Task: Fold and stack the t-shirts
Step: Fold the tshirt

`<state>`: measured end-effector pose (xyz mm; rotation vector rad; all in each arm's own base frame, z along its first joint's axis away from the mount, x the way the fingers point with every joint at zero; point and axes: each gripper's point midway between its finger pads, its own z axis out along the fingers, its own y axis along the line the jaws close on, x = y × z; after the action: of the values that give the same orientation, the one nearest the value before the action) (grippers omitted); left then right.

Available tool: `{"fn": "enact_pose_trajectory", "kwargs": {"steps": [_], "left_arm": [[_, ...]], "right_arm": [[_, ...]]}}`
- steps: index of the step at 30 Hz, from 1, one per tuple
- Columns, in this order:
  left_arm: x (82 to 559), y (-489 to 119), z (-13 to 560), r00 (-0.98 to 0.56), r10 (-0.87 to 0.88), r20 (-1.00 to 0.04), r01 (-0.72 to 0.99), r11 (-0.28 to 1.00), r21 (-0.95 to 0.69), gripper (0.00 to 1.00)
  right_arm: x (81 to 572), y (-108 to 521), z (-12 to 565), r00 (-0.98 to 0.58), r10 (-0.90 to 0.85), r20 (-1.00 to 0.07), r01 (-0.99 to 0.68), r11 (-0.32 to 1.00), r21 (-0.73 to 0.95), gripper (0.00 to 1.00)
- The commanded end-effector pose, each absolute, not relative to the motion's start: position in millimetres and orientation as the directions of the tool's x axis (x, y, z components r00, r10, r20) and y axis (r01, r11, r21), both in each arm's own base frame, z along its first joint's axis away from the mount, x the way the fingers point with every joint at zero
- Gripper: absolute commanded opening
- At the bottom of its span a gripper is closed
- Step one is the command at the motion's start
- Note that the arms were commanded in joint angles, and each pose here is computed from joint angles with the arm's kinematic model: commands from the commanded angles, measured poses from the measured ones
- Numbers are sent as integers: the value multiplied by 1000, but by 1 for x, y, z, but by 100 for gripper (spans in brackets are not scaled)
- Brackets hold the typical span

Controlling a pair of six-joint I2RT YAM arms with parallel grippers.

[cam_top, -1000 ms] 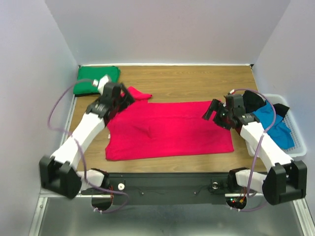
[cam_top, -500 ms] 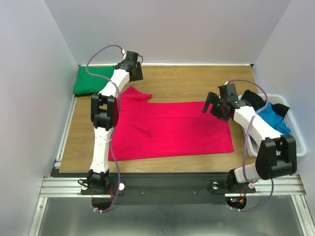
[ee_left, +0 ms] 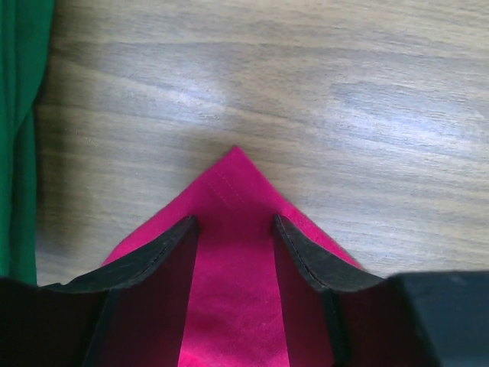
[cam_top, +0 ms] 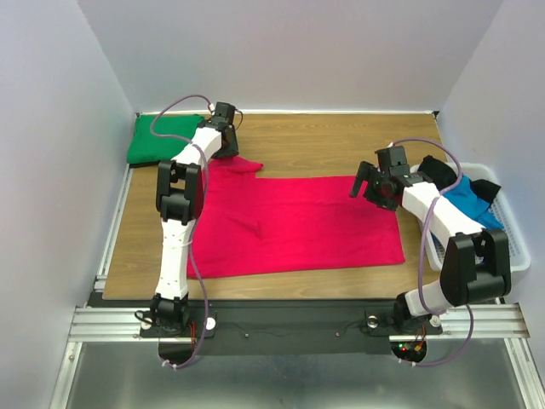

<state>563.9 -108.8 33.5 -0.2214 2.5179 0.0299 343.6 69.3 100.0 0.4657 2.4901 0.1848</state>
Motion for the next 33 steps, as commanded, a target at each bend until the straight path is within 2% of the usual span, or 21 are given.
{"fn": "enact_pose_trajectory", "kwargs": {"steps": [1,4,6,7,9,16,20,26,33], "left_arm": [[555,-115,21,-819,-163,-550,-155,986,-60,54],[553,-112,14,-825,-158,-543,-159,986,-45,45],[553,-112,13,-827,-153,-542,-155,987,-42,32],[552,-113,14,-828,-150,-540,-150,988,-45,17],[551,-115,15,-830,-130,-542,-127,991,-44,0],[561,-114,52,-783,-102,-613,-108,994,-28,0],[561,-109,67,-766,-105,-634,-123,992,-16,0],[548,-105,87,-735,-129,-666,-141,989,-36,0],[545,-106,120,-674,-140,-725,-123,989,-77,0]], "right_arm": [[354,66,108,-744,361,-563,288,933,218,100],[355,65,106,-744,361,-562,292,933,211,100],[357,64,106,-743,362,-564,298,932,206,100],[358,62,104,-741,364,-564,308,931,196,100],[363,61,107,-733,367,-572,314,929,194,100],[389,60,111,-713,378,-590,341,923,180,100],[425,47,126,-657,369,-657,386,914,128,100],[473,32,118,-632,335,-699,439,898,32,100],[491,13,97,-634,368,-680,486,874,19,99]]}}
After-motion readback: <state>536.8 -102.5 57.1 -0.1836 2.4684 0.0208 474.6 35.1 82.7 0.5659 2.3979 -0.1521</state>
